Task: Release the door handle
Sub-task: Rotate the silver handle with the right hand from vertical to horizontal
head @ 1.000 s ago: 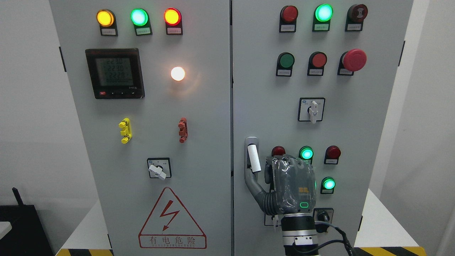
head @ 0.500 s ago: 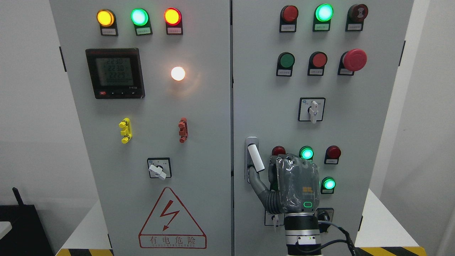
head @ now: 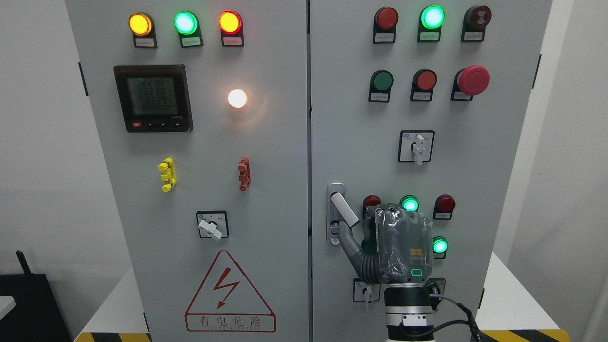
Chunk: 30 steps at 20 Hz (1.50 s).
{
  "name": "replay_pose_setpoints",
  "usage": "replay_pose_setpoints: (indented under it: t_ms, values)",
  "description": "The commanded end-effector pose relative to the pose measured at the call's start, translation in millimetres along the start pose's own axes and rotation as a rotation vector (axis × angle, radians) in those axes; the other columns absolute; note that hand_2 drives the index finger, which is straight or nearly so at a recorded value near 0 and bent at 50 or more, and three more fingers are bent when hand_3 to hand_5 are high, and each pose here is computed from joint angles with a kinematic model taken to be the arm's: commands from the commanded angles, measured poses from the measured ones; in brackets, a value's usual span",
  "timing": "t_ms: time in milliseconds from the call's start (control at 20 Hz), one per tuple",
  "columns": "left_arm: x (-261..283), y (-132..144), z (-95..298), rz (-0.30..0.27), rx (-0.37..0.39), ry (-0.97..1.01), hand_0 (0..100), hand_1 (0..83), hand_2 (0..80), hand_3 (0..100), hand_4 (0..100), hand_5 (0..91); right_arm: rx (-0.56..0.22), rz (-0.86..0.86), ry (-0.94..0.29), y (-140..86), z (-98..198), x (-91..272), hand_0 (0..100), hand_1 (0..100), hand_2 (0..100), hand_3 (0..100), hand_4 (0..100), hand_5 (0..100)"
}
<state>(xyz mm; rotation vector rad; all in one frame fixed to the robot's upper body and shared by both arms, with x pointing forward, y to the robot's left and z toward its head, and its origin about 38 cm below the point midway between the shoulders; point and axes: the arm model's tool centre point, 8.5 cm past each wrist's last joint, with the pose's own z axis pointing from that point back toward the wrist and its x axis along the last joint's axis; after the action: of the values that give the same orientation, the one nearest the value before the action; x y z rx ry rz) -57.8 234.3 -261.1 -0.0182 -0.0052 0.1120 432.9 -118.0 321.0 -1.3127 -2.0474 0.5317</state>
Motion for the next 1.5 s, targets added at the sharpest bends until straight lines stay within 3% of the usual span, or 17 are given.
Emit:
replay_pose_setpoints:
  t_ms: [0,1450]
  values:
    - [-7.0,0.5,1.0,-0.013,0.000,0.022,12,38.9,0.0,0,0,0.0,-0.015,0.000,0.008,-5.8,-0.7,-3.5,42,60,95,100,91,99]
    - [-6.9,1.4,1.1,-0.013,0.001,0.021,12,38.9,0.0,0,0,0.0,-0.036,0.006,0.010,-12.8,-3.8,-6.9,40,61,95,100,92,99]
